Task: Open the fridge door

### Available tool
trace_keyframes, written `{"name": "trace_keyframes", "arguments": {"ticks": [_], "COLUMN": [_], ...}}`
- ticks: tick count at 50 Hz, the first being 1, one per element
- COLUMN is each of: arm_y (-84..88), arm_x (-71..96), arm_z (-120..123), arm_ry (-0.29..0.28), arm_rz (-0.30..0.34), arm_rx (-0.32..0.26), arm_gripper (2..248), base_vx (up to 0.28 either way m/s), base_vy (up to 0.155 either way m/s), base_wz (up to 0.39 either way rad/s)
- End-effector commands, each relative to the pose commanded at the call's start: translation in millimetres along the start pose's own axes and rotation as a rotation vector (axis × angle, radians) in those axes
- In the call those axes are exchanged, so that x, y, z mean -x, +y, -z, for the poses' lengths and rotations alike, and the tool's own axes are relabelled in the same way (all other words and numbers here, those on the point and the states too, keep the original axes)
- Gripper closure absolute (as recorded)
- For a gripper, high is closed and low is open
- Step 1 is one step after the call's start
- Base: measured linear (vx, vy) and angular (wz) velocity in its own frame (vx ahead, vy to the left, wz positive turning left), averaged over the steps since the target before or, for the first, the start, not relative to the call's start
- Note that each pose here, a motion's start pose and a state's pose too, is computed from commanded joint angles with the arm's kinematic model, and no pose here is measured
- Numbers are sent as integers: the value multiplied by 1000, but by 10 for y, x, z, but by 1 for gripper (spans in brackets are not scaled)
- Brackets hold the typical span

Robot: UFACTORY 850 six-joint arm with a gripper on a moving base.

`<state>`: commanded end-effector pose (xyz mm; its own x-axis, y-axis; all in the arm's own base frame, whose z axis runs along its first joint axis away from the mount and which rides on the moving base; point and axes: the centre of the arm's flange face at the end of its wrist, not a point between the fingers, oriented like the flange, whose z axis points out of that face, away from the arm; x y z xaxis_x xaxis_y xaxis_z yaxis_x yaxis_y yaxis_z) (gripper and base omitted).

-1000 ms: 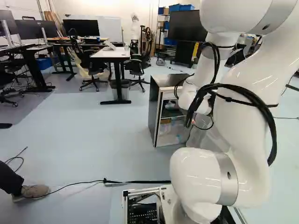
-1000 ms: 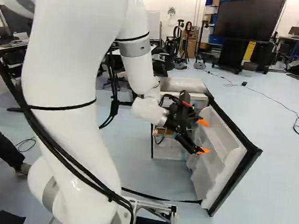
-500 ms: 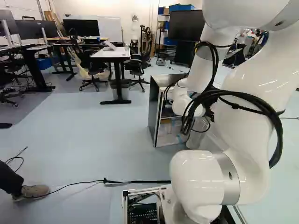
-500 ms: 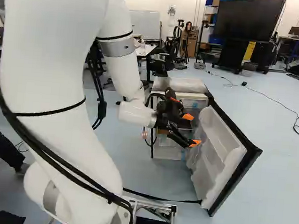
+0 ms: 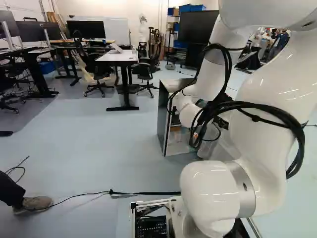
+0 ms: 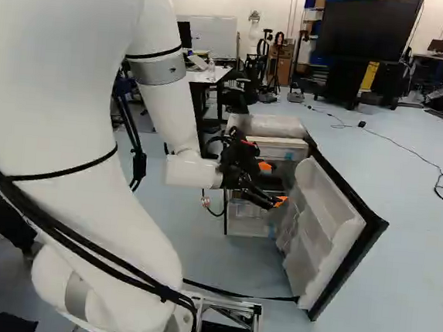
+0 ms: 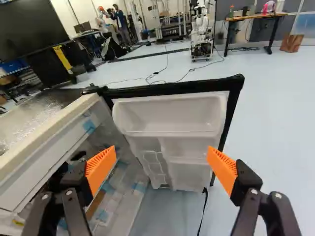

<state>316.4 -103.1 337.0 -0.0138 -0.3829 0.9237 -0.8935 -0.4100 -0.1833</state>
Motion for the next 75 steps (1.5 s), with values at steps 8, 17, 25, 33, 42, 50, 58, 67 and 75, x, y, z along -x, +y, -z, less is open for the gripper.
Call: {"name": "trace_keyframes", "arguments": {"ticks": [8,17,25,33,42,50,58,67,75], "arm_y": [-6,-8,-12,-20,-33,-46,-61,-81,-99], "arm_x": [0,0,-2,-5,-9,-14,-18,-22,-25], "arm_z": [1,5,15,31,57,88,126,180,237], "arm_ry": [0,-1,-3,-6,-11,-17,-23,-32,-40], "arm_rz": [3,5,9,16,27,40,56,79,103], "arm_rx": [-7,-11,-23,-43,-73,-108,-150,-208,-265], "arm_gripper": [3,3,3,3,3,3,3,3,3], "base_vx": [0,0,0,0,0,0,0,0,0], "base_vy": [0,0,0,0,0,0,0,0,0], "base_wz": [0,0,0,0,0,0,0,0,0]}}
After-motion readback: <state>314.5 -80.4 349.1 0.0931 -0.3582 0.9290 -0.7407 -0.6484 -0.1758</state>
